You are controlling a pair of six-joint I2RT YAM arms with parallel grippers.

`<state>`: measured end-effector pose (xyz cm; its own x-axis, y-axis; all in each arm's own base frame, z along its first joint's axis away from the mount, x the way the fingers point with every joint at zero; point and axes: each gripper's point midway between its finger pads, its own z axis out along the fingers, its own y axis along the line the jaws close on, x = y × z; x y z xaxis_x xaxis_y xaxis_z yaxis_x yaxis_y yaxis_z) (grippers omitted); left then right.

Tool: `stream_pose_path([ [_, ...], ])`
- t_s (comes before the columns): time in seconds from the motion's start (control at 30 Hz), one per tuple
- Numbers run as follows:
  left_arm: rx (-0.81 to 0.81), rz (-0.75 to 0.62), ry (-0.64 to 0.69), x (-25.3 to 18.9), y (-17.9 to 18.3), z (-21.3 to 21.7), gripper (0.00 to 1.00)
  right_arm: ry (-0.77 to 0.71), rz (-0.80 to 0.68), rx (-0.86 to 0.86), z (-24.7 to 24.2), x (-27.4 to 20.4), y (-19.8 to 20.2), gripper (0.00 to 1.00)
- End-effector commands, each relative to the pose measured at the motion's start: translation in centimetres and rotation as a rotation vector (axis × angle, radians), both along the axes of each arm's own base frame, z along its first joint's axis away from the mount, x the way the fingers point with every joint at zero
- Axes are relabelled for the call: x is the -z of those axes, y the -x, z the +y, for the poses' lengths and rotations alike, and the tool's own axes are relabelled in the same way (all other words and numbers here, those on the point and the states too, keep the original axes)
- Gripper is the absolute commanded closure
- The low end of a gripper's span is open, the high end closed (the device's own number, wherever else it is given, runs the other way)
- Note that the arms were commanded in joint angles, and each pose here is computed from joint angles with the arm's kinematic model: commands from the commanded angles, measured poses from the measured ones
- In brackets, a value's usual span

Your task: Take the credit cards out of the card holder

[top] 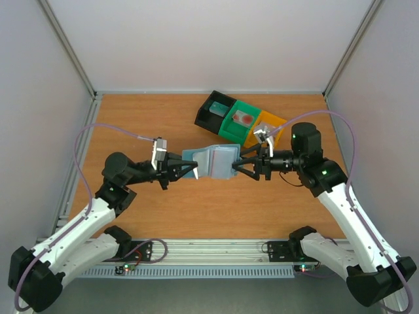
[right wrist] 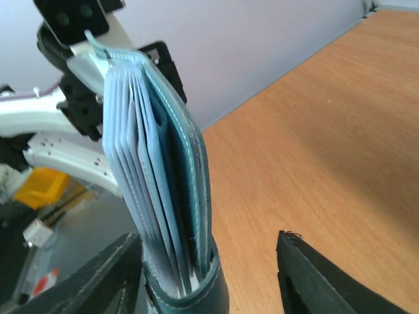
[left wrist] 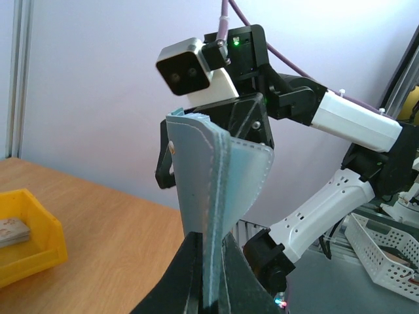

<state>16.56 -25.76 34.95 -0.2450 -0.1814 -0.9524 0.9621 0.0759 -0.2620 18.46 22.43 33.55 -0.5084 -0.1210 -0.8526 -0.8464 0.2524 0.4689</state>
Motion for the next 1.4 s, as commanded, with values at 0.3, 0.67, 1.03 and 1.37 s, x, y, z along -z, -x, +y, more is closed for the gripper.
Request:
stream_pose_path([
  [0.3,0.005,-0.122,0.078,-3.0,1.4,0.7,1.0,0.033,-0.08,-0.055,2.4,-0.6,0.7,0.61],
  [0.67,0.018,-0.115,0.08,-2.7,1.6,0.2,1.0,0.04,-0.221,-0.105,6.0,-2.0,1.5,0.63],
  [1.03,0.034,-0.146,0.086,-2.8,2.2,0.4,1.0,0.103,-0.302,-0.103,1.8,-1.2,4.1,0.25],
  [1.37,0.063,-0.176,0.08,-2.9,2.9,0.3,1.0,0.044,-0.226,-0.055,0.3,-3.3,2.7,0.53],
])
